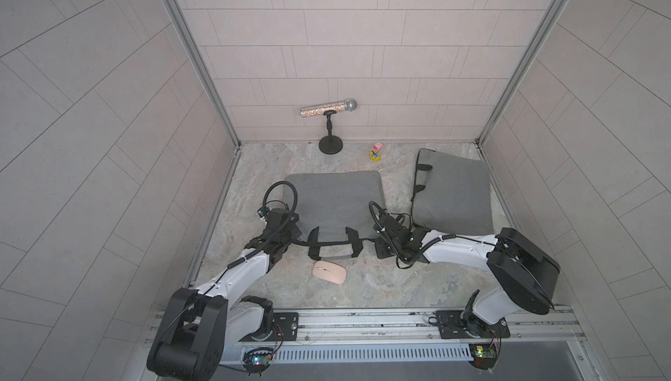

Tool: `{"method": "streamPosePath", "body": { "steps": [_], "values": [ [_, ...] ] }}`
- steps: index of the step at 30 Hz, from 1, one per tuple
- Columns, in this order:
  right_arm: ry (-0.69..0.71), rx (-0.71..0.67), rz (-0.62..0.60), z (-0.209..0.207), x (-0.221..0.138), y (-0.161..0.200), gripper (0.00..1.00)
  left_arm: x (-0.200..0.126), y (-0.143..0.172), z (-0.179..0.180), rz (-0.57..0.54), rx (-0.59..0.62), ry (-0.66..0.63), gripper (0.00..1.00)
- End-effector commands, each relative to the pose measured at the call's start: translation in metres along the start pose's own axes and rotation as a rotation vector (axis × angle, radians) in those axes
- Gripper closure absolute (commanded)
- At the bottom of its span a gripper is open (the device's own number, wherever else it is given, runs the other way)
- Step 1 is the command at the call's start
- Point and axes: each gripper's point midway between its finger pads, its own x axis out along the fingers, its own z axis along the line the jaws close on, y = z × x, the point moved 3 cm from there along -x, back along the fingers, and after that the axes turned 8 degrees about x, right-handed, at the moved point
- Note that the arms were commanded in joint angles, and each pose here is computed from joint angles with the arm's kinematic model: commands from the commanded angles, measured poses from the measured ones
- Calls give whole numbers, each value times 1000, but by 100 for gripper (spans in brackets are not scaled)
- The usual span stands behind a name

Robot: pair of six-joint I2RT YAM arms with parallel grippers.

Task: Put the mouse into the laptop bag
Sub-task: Unzip the zipper on the zippered laptop bag.

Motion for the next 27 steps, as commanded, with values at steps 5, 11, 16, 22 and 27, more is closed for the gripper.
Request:
{"method": "streamPosePath", "body": {
  "steps": [5, 11, 16, 22, 27],
  "values": [
    [-100, -3, 9, 39, 2, -10, 100, -3, -12, -8, -58, -7, 33, 100],
    [-38, -6, -3, 35, 10, -22, 100, -7, -13, 0, -73, -16, -2, 100],
    [75, 91, 3, -13, 29, -50, 100, -23, -13, 14, -109, -38, -42, 100],
    [161, 153, -13, -50, 36, -80, 100, -32, 2, -8, -54, -30, 154, 100],
    [198, 179, -7, -63, 34, -90, 100, -28, 10, -21, 12, -35, 215, 100]
  ]
}}
